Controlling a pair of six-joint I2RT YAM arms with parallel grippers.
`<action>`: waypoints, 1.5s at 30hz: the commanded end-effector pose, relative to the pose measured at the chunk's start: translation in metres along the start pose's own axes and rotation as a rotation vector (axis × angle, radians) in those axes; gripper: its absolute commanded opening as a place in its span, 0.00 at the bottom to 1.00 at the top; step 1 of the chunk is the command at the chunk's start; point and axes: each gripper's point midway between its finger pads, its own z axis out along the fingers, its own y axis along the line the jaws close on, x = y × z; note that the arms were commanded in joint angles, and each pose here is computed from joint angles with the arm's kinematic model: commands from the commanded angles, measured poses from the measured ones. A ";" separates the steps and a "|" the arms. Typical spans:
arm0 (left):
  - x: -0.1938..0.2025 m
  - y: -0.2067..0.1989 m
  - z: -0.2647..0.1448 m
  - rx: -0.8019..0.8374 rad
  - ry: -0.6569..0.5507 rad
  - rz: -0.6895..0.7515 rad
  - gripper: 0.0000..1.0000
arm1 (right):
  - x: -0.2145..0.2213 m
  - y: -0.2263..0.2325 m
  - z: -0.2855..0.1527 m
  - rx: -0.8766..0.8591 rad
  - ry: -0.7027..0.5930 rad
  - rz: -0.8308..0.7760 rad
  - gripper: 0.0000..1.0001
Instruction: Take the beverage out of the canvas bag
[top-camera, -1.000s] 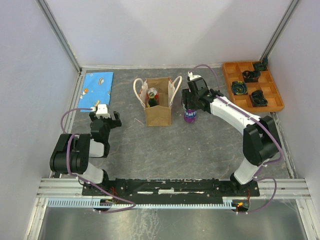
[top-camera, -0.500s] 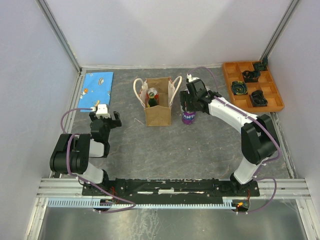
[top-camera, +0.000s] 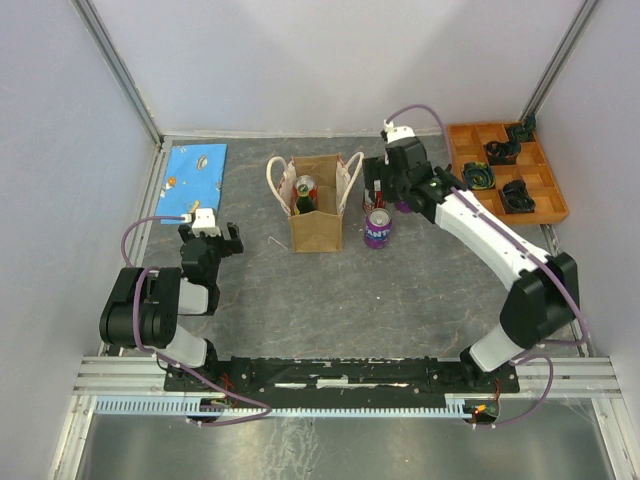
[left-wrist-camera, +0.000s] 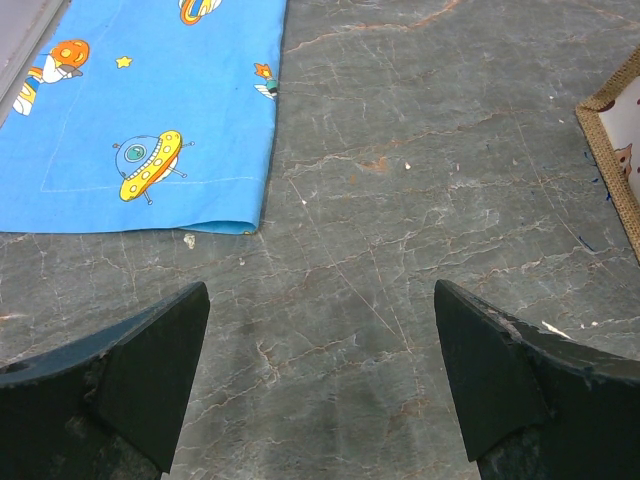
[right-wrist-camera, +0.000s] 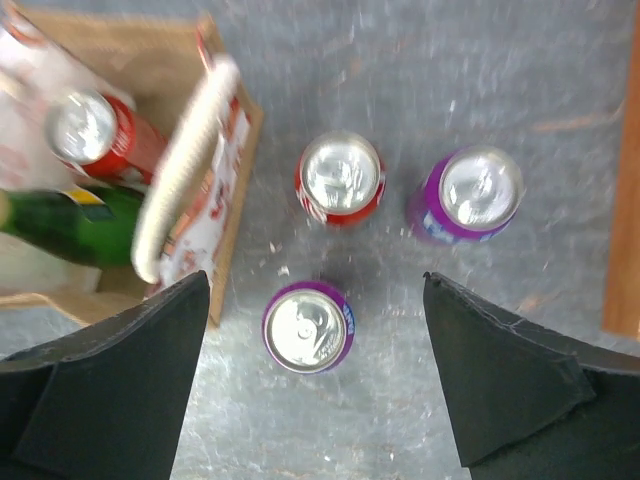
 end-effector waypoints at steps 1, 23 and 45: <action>-0.016 -0.001 0.006 -0.001 -0.050 -0.011 0.99 | -0.082 0.007 -0.048 -0.036 -0.225 -0.018 0.93; -0.017 0.000 0.006 -0.003 -0.053 -0.011 0.99 | -0.146 0.135 0.000 -0.407 -0.240 -0.141 0.76; -0.016 0.000 0.006 -0.001 -0.051 -0.011 0.99 | -0.041 0.170 0.113 -0.467 0.011 -0.149 0.87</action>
